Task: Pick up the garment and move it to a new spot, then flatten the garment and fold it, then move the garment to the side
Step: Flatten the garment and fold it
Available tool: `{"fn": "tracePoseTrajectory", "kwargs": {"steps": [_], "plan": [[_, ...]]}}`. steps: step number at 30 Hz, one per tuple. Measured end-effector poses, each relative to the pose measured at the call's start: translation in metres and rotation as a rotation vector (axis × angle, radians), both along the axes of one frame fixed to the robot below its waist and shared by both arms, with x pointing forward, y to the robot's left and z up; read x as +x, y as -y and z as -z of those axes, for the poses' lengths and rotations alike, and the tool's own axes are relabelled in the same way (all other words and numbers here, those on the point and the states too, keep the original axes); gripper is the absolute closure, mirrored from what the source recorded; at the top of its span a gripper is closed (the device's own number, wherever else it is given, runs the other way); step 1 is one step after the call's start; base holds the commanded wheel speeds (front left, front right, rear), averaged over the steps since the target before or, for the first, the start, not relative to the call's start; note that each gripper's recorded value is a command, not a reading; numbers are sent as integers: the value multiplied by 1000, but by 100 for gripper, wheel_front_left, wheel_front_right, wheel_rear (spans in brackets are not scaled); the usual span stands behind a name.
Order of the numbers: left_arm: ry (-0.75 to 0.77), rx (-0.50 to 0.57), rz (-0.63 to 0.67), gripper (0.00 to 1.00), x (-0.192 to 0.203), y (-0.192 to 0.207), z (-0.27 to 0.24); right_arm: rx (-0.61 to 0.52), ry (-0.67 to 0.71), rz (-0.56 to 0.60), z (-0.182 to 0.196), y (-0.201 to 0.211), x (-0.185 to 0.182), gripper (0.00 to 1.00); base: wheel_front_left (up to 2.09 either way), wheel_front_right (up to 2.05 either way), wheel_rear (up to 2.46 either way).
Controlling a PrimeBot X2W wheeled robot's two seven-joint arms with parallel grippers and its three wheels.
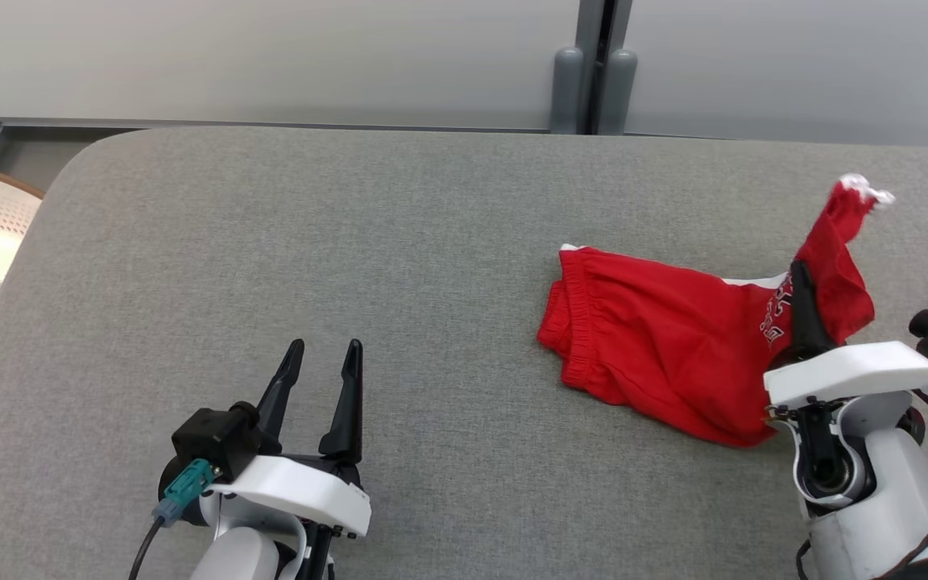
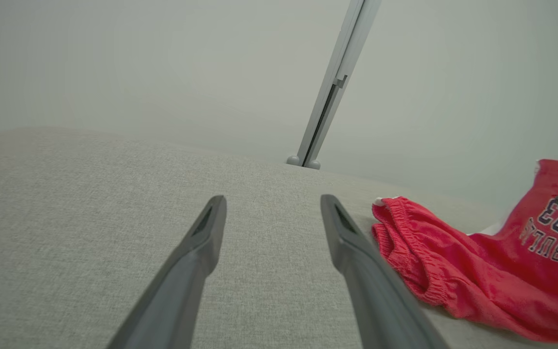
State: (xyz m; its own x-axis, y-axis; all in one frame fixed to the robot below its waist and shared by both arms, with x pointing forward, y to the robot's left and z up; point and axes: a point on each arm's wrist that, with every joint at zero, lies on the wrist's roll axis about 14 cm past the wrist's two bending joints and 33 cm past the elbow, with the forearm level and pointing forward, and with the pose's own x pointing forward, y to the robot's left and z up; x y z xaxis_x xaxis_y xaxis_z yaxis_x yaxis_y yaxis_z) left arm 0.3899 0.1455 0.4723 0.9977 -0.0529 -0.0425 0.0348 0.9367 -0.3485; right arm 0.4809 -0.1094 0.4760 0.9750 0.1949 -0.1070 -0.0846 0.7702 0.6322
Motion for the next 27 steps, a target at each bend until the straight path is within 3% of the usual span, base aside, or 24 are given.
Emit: {"fn": "tracePoseTrajectory", "kwargs": {"steps": [6,17,18,19,20,27], "plan": [[5,0,-47,0,-8,-15,-3,-12,54,-147,-15,-50,-1,100,0,0,0],[-25,-10,-137,0,-25,-41,4,-58,2,-353,10,-119,-9,100,0,0,0],[-27,-9,-143,0,-26,-43,4,-67,-17,-380,16,-126,-12,78,0,0,0],[-30,-13,-151,0,-27,-44,5,-77,-34,-409,22,-133,-16,26,0,0,0],[-32,-14,-158,0,-28,-46,6,-84,-44,-434,25,-139,-19,0,0,0,0],[-49,-16,-182,0,-33,-53,10,-145,-135,-607,56,-174,-48,0,0,0,0]]}}
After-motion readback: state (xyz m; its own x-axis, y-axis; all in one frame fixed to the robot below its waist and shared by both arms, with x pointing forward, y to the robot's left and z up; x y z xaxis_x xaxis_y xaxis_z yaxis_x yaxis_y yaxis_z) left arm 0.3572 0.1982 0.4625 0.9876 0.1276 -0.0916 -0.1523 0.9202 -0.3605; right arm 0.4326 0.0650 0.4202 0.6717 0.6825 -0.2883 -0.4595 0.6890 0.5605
